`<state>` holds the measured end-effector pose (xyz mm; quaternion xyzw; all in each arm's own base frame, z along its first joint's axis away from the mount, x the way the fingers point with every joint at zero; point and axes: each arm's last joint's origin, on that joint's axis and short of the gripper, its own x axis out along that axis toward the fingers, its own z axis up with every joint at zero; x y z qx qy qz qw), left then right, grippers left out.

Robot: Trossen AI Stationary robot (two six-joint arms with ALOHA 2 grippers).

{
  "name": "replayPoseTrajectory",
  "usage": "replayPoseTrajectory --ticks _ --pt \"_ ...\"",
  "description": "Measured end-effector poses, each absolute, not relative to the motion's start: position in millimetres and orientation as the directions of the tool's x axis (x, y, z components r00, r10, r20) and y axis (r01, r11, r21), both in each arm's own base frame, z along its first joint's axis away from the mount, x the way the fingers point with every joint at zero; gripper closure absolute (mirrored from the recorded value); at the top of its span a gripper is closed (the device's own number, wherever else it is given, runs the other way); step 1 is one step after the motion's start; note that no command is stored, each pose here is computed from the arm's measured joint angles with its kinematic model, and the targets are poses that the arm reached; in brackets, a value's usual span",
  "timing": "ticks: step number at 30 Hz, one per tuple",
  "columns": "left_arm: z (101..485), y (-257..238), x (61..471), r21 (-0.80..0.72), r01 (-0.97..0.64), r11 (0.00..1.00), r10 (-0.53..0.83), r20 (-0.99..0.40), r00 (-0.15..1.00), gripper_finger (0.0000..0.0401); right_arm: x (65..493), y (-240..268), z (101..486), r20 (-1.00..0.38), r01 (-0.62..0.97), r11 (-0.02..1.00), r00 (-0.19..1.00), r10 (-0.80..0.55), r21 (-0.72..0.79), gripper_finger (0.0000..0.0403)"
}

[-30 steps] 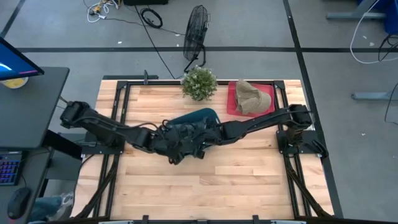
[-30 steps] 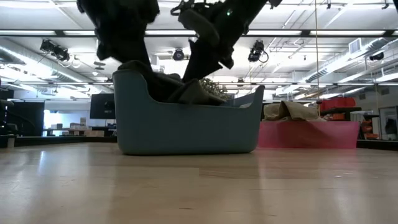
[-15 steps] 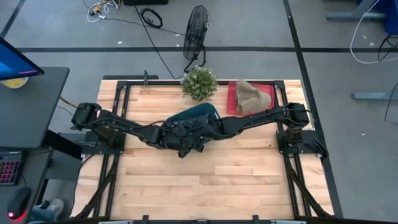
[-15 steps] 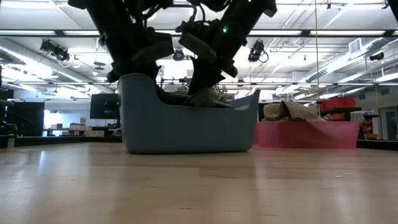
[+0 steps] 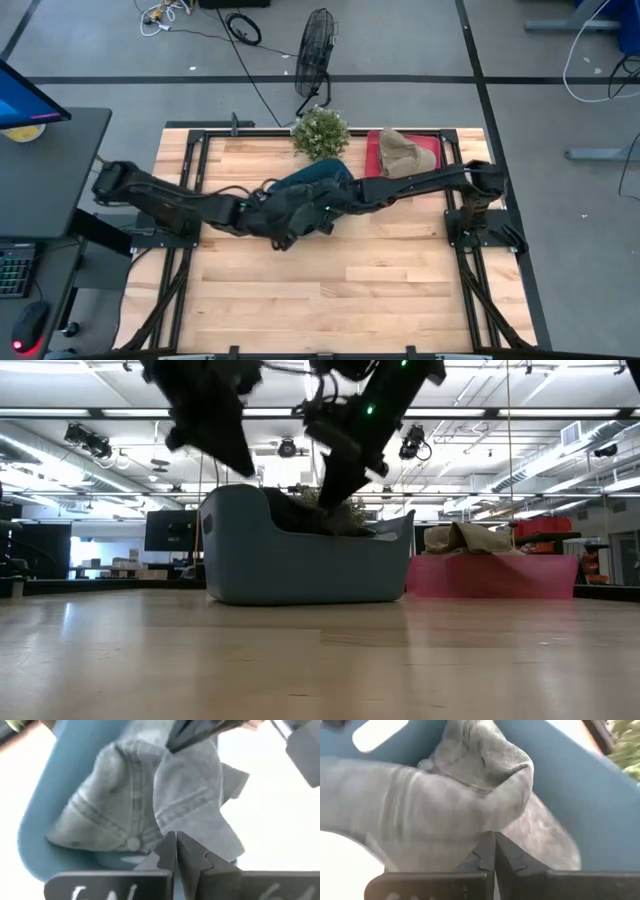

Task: Pick & Place hat
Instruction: Put the black cap into the blue bin, then return to Home Position

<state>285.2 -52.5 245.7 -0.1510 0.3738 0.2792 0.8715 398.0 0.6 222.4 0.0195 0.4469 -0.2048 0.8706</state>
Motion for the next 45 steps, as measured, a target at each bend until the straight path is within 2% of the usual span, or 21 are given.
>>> replayPoseTrajectory --ticks 3,10,16,21,26,32,41,45 --pt "268 -57 269 -0.047 -0.581 0.812 0.401 -0.678 0.616 0.0385 390 0 244 -0.760 0.377 0.917 0.558 -0.335 -0.128 0.0398" --pt "312 -59 227 0.005 -0.402 0.916 0.326 -0.593 0.736 0.0385 357 16 311 -0.642 0.346 0.937 0.706 -0.300 -0.058 0.0397" --pt "340 -57 195 -0.047 -0.434 0.900 0.364 -0.469 0.805 0.0385 323 39 356 -0.532 0.274 0.960 0.805 -0.261 -0.056 0.0397" --pt "355 -53 165 -0.071 -0.396 0.915 0.330 -0.430 0.840 0.0385 297 57 373 -0.494 0.283 0.951 0.813 -0.308 -0.127 0.0397" --pt "351 -52 148 -0.092 -0.356 0.930 0.290 -0.411 0.864 0.0385 286 65 365 -0.499 0.263 0.955 0.814 -0.298 -0.141 0.0397" --pt "308 -47 135 -0.152 -0.350 0.924 0.273 -0.377 0.885 0.0385 262 65 334 -0.476 0.265 0.963 0.842 -0.256 -0.048 0.0398" --pt "263 -28 97 -0.213 -0.315 0.925 0.254 -0.272 0.928 0.0385 201 56 313 -0.277 0.214 0.973 0.943 -0.185 0.080 0.0399" --pt "242 -25 91 -0.211 -0.280 0.937 0.241 -0.190 0.952 0.0385 180 48 284 -0.204 0.203 0.972 0.963 -0.177 0.116 0.0399"
